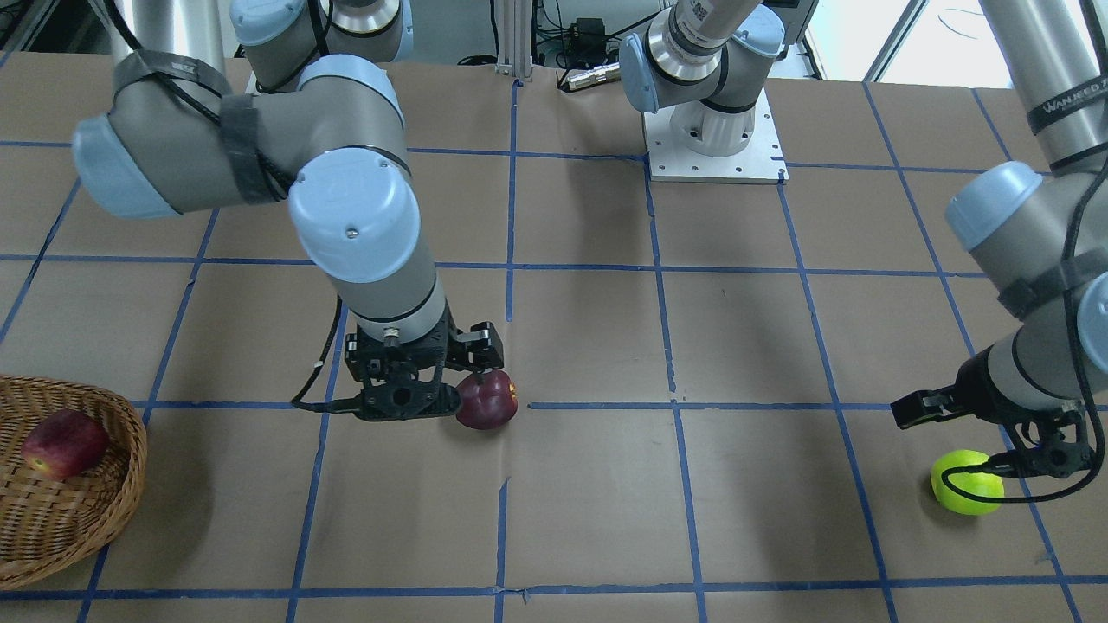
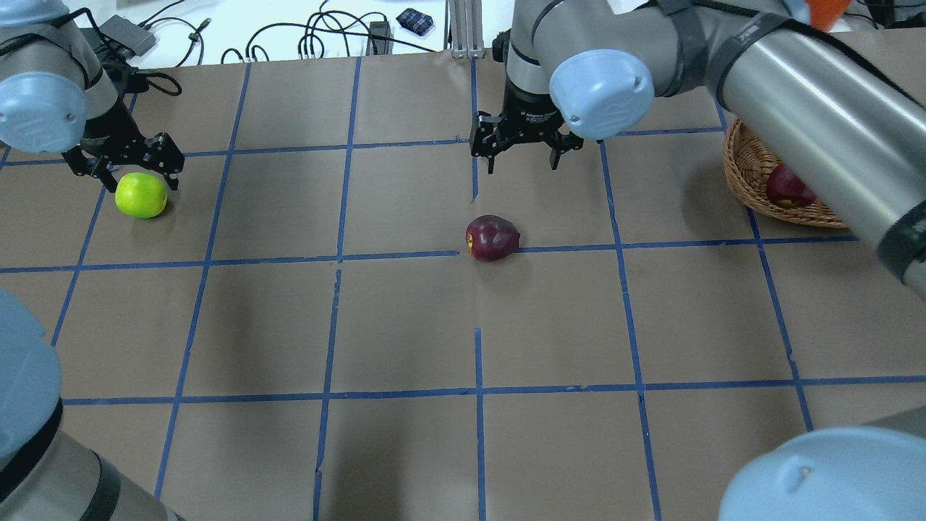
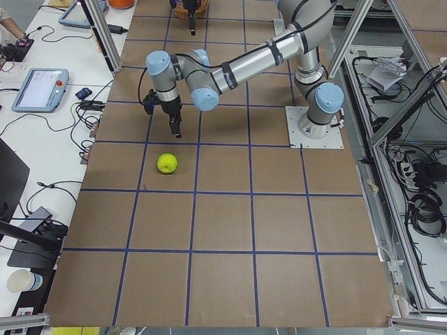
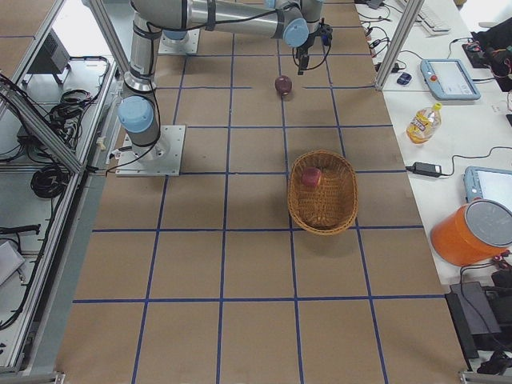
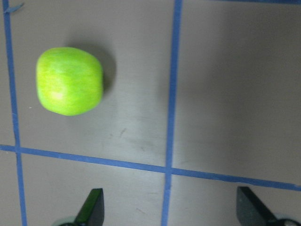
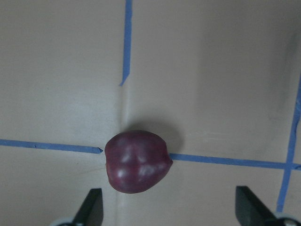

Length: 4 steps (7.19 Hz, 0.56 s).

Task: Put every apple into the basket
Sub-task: 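Grasp the purple apple with the right gripper while the left grasps the green apple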

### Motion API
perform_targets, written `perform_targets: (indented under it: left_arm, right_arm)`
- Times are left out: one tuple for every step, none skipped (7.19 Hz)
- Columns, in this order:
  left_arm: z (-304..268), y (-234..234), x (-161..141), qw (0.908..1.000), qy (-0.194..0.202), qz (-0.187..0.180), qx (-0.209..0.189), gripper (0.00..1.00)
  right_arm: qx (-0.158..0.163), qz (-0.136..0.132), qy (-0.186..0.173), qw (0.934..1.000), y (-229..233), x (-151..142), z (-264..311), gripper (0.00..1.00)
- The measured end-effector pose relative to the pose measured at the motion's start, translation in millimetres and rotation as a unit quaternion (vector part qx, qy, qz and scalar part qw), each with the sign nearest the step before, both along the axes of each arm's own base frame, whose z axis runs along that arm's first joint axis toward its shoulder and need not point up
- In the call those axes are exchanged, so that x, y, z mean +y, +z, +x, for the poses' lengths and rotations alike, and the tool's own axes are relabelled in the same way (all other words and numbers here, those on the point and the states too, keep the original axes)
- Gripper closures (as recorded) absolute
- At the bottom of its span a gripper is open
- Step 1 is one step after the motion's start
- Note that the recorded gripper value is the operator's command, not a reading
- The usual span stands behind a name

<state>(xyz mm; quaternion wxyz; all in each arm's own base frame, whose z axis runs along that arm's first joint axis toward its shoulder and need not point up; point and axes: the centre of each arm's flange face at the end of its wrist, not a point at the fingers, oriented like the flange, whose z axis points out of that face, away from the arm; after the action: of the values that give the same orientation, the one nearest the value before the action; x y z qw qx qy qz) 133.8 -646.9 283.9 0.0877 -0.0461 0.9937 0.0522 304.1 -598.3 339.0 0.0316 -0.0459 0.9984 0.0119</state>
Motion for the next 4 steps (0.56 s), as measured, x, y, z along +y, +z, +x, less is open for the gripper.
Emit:
perform_targets:
  left_arm:
    - [13.6,-19.6,-8.0,0.9999,-0.011,-0.003,-0.012,0.00]
    - [20.7,-33.9,-14.9,0.9995,-0.024,-0.008,-0.020,0.00]
    - [24.2,-43.9,-19.7,0.9991,-0.034,-0.011,-0.024,0.00]
    - [27.2,-52.3,-23.0,0.9985,-0.045,-0.011,-0.030,0.00]
  right_arm:
    - [0.000,0.001,0.012,0.9999,-17.5,0.3,14.5,0.00]
    - [0.002,0.008,0.021,0.9997,-35.2,-0.2,21.4,0.00]
    - [0.003,0.019,0.029,0.9994,-52.4,0.2,24.3,0.00]
    - [0.001,0.031,0.034,0.9989,-67.0,1.5,26.1,0.00]
